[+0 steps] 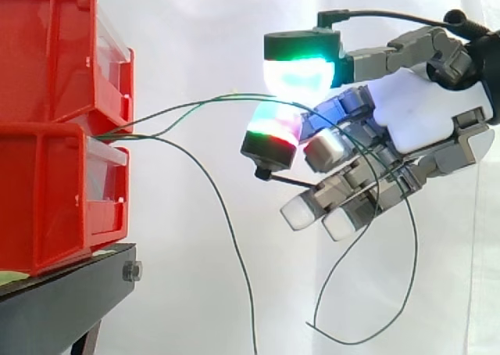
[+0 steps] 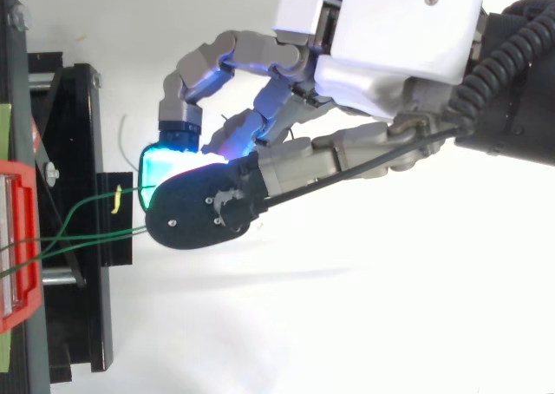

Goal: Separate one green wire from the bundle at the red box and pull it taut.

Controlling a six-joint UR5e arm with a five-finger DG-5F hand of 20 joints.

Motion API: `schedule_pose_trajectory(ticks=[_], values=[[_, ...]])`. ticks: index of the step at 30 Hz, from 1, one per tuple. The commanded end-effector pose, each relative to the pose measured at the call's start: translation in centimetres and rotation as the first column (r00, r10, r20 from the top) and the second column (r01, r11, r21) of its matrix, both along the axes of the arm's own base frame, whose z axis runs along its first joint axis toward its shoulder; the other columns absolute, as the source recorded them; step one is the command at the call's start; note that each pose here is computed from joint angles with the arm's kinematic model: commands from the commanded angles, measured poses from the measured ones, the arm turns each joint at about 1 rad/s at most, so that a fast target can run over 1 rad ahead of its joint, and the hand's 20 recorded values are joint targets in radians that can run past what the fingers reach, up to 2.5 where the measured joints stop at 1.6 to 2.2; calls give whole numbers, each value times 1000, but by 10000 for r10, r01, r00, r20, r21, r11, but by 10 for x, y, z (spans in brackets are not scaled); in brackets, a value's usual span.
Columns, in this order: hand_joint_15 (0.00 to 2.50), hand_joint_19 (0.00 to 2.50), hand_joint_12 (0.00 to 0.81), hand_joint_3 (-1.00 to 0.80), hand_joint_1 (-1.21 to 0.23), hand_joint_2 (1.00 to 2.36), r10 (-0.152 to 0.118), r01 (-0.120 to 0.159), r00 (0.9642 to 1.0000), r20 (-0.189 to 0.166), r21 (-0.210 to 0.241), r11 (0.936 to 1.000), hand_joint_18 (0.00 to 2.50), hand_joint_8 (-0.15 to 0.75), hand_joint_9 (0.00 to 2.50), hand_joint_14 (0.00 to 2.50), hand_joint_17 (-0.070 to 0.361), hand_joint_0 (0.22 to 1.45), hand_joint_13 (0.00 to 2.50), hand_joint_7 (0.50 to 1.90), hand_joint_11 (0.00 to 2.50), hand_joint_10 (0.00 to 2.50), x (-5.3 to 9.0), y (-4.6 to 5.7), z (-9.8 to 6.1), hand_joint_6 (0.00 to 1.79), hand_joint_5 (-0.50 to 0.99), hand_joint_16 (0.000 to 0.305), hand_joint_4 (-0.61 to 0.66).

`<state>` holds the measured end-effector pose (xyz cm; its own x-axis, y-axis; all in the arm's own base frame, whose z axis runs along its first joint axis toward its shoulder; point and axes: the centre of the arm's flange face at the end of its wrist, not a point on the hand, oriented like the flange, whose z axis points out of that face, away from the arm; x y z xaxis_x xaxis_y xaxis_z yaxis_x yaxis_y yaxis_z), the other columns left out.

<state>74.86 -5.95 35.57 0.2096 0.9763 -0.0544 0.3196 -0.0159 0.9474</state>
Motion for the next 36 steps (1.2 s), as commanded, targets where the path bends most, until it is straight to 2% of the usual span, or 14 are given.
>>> schedule_pose_trajectory(ticks=[1,5,13,14,15,17,20,22,27,29,30,32,34,36], values=[[412,525,316,-222,-740,1019,-34,35,9999,-132,17,10000,516,221,977,16,98,588,587,1003,712,22,-2,-2,-7,868,-120,44,-66],[402,510,320,-206,-739,1020,-81,81,9990,-441,11,10000,468,218,934,17,97,584,562,1030,680,23,-6,-5,-22,868,-120,43,-52],[409,501,331,-126,-723,1023,-102,102,9981,-604,0,9999,433,235,906,16,101,569,546,988,685,23,-9,-6,-30,907,-118,45,-1],[377,483,319,-123,-721,1023,-102,102,9981,-604,0,9999,422,218,866,15,103,567,522,978,615,22,-9,-6,-30,907,-116,46,-15],[355,477,316,-126,-718,1022,-118,116,9971,-755,-29,9999,408,211,852,14,102,570,509,982,560,20,-12,-7,-38,905,-115,46,-32],[289,439,309,-119,-719,1019,-109,108,9968,-798,-16,9999,387,191,782,11,105,572,467,988,410,14,-13,-7,-44,896,-109,47,-50],[249,412,313,-115,-726,1018,27,-21,9977,-679,91,10000,382,191,720,10,108,573,450,991,301,11,-12,-5,-54,891,-106,48,-51],[236,401,313,-117,-727,1018,228,-216,9978,-630,196,9996,379,190,668,9,109,572,444,982,248,9,-12,-5,-66,890,-105,48,-55],[236,401,317,-118,-730,1016,305,-284,9967,-746,299,9992,365,189,650,9,109,572,432,990,239,9,-18,-8,-84,888,-104,49,-49],[243,399,319,-123,-730,1016,387,-362,9974,-601,417,9985,364,194,654,10,109,573,434,987,242,11,-18,-8,-85,887,-104,49,-39],[247,400,321,-123,-730,1016,627,-608,9976,-292,608,9963,366,198,657,10,109,573,440,1000,254,9,-19,-6,-87,887,-104,49,-35],[268,411,325,-120,-727,1016,820,-820,9966,38,683,9943,367,201,667,11,109,572,455,991,261,10,-20,-4,-87,887,-104,49,-35],[262,410,328,-120,-727,1016,828,-852,9959,362,717,9938,371,202,681,10,110,571,461,1002,282,10,-23,-5,-87,886,-104,49,-33],[269,416,329,-120,-726,1017,822,-856,9955,473,736,9936,380,208,695,10,110,571,463,1001,304,12,-26,-5,-87,886,-104,49,-28]])
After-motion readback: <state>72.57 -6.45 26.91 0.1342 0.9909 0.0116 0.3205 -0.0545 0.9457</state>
